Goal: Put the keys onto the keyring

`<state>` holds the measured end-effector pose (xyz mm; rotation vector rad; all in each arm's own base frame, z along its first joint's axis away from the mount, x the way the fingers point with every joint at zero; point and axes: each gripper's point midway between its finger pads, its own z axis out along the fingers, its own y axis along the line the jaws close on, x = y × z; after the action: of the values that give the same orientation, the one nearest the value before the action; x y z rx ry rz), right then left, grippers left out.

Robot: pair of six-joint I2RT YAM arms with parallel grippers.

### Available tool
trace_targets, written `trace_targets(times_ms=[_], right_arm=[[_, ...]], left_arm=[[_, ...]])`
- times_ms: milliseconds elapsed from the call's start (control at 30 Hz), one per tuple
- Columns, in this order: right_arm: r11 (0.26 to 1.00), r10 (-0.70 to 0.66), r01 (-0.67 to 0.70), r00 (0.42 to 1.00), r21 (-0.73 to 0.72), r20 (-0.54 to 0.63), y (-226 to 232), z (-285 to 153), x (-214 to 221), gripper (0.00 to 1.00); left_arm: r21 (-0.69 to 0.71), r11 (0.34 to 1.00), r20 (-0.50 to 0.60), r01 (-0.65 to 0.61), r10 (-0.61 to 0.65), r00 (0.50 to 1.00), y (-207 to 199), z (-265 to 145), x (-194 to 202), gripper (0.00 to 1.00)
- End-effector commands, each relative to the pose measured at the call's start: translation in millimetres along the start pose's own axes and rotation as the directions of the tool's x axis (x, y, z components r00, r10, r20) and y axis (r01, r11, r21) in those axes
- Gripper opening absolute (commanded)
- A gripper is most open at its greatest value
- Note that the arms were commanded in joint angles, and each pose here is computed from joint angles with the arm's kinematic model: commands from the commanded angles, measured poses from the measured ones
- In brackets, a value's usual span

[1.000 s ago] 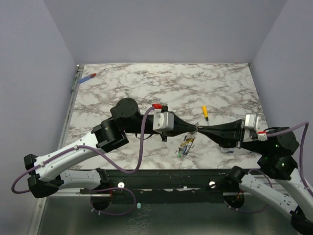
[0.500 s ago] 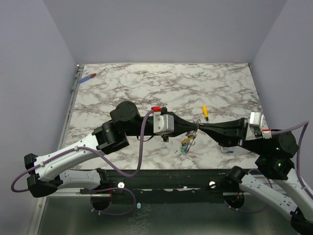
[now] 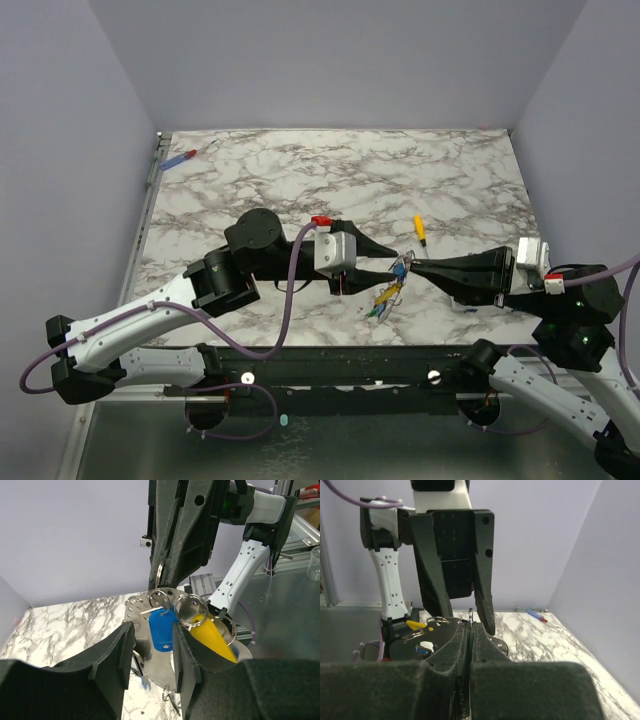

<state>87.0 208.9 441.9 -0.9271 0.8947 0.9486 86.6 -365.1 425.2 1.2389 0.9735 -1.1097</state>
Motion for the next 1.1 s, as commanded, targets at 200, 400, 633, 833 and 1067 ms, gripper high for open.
trace_targets(times_ms=[200,400,633,833,1067], right_arm=[[0.995,-0.044,0.038,0.997,-0.091,-0.069,14,-5,3,0.01],[0.995,-0.046,0.039,0.996,-0.097,-0.075,15,-5,4,0.01],[0.993,-0.04,0.031,0.996,-0.118,-0.074,17,-3,3,0.01],[0.993,-0.039,0.03,0.997,-0.117,-0.071,18,-4,2,0.01],[0.992,-0.038,0.03,0.997,-0.121,-0.063,19,-4,0,0.01]], left_arm=[[0.027,0.999,0.064,0.018,-0.02,0.998,-7,-8,-38,0.43],[0.085,0.995,0.045,0.05,-0.054,0.998,-17,-5,-35,0.42],[0.134,0.988,0.013,0.077,-0.079,0.997,-21,8,-23,0.4],[0.134,0.988,-0.002,0.078,-0.078,0.997,-20,11,-16,0.34],[0.124,0.989,-0.031,0.085,-0.082,0.996,-19,12,-5,0.0]])
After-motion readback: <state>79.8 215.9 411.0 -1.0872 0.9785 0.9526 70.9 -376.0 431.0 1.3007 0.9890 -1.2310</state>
